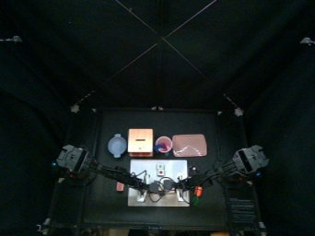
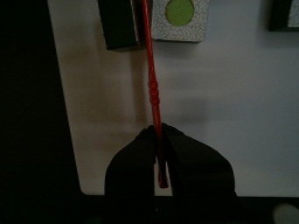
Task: Cut the sushi into 4 pieces with the knife
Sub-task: Cut the sushi into 4 pieces
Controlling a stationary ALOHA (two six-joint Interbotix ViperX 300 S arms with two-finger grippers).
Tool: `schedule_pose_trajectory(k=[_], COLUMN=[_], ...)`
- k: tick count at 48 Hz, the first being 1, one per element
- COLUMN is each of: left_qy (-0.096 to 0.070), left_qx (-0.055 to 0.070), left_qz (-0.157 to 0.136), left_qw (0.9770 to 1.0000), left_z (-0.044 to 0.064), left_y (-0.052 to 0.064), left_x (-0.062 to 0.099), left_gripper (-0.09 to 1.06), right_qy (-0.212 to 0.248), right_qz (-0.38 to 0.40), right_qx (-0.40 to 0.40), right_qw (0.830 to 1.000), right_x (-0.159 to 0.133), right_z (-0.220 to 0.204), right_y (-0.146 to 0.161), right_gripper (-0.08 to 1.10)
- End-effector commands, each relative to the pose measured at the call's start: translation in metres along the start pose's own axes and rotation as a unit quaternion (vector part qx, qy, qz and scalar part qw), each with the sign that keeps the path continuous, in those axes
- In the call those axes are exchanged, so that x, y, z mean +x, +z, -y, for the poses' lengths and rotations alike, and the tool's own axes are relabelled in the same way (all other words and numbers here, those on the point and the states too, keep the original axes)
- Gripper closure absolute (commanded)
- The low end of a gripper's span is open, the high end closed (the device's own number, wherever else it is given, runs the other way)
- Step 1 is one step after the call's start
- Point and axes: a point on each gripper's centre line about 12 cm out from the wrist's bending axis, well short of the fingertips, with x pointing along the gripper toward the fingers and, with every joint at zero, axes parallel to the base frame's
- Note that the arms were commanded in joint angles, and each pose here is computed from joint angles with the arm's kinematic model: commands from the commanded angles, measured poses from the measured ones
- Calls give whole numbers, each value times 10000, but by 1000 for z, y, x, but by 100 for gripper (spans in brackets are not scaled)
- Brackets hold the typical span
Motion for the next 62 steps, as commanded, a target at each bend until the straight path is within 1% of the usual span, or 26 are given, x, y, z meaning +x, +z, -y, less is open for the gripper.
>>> schedule_pose_trajectory(k=[1,4,7,14,18,23,26,36,44,50,56,62], left_qy=[-2,23,66,195,259,342,375,399,401,402,393,399], left_qx=[64,33,-8,-76,-48,19,40,97,118,105,147,213], left_qz=[-70,-45,5,21,53,91,105,172,332,402,416,475], left_qw=[10000,10000,10000,9998,9996,9994,9992,9990,9986,9983,9983,9978], left_z=[1,-2,-9,-26,-33,-41,-44,-46,-45,-45,-43,-42], left_y=[-3,-2,1,2,4,5,6,9,17,20,21,25], left_x=[5,4,3,-1,-4,-8,-10,-15,-23,-29,-30,-33], left_gripper=[66,66,66,66,66,66,66,64,59,46,33,24], right_qy=[34,24,3,-97,-157,-232,-250,-254,-229,-221,-210,-209], right_qz=[198,202,209,250,268,329,342,350,408,414,410,394], right_qx=[83,69,51,58,75,68,62,76,57,43,62,71], right_qw=[9998,9998,9998,9996,9995,9992,9991,9990,9989,9989,9989,9990], right_x=[-6,-6,-7,-10,-11,-13,-14,-14,-16,-16,-16,-17], right_z=[3,4,5,15,22,29,31,32,29,28,27,27], right_y=[9,9,9,10,11,14,14,15,19,19,19,19], right_gripper=[75,75,75,75,75,75,75,75,75,75,75,75])
